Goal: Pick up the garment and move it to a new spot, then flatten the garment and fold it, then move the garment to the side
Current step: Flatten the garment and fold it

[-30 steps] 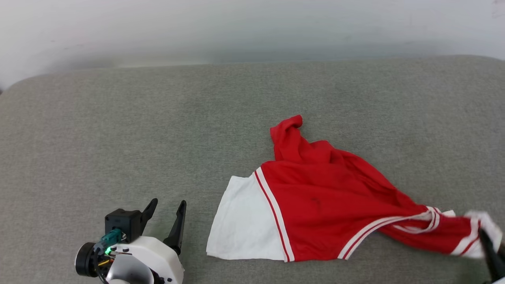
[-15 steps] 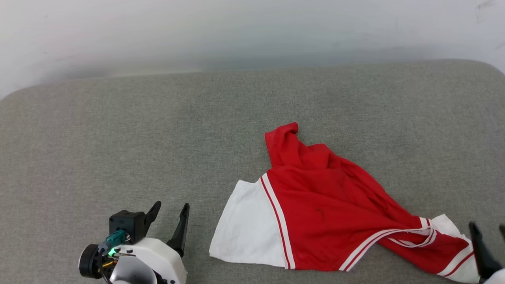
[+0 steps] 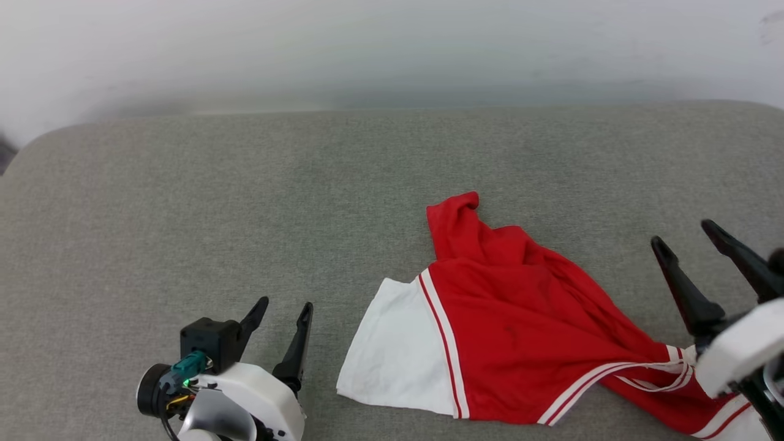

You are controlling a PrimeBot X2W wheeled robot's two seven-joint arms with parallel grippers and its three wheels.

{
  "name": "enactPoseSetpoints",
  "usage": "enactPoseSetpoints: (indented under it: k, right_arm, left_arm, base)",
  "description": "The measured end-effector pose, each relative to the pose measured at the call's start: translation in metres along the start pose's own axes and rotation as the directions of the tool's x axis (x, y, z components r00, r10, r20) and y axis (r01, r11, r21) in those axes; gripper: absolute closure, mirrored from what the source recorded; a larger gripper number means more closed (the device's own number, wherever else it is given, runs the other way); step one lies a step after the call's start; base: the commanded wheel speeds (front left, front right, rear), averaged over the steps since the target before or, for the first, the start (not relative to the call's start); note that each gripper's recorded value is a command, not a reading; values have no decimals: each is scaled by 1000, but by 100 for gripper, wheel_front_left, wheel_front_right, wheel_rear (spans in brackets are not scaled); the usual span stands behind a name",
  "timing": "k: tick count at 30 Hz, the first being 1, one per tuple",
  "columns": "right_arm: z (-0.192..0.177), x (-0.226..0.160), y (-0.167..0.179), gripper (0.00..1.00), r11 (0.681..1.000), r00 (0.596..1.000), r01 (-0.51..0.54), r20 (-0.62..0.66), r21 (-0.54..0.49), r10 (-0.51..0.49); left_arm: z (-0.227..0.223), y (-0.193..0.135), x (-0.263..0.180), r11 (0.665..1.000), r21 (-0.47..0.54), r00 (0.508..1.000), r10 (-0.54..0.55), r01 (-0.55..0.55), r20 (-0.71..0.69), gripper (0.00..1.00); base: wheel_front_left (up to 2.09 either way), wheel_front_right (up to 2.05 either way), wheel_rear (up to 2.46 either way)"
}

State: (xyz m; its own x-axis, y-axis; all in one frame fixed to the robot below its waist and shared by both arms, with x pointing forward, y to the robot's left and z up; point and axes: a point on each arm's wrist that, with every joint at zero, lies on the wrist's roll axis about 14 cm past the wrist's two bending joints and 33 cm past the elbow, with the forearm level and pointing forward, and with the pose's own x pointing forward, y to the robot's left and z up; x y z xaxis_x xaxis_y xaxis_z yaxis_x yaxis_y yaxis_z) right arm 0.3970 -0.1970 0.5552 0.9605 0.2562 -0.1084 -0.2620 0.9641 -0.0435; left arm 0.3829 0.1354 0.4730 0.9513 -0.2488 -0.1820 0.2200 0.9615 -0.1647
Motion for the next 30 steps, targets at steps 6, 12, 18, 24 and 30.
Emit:
enactPoseSetpoints:
  k: [6, 12, 18, 24, 30]
  right_arm:
    - [-21, 31, 41, 0, 988, 967, -154, -206, -11, 148]
    - [-79, 54, 63, 0, 969, 832, -246, -516, -13, 204]
    - [-125, 73, 67, 0, 953, 690, -295, -705, -66, 165]
    - [-159, 86, 75, 0, 940, 595, -335, -789, -68, 155]
    - [-183, 94, 80, 94, 934, 531, -353, -832, -43, 163]
  left_arm:
    - [0, 4, -4, 1000, -15, 1000, 18, -18, 4, 0]
    - [-1, 12, -9, 999, -17, 999, 43, -43, 7, 0]
    - [7, 19, -15, 998, -2, 996, 66, -66, 53, 0]
    - [24, 27, -23, 995, 30, 983, 89, -95, 160, 0]
    - [34, 29, -26, 992, 56, 970, 96, -111, 225, 0]
  base:
    - [0, 0, 0]
    - [0, 0, 0]
    - [0, 0, 0]
    - [0, 0, 0]
    - [0, 0, 0]
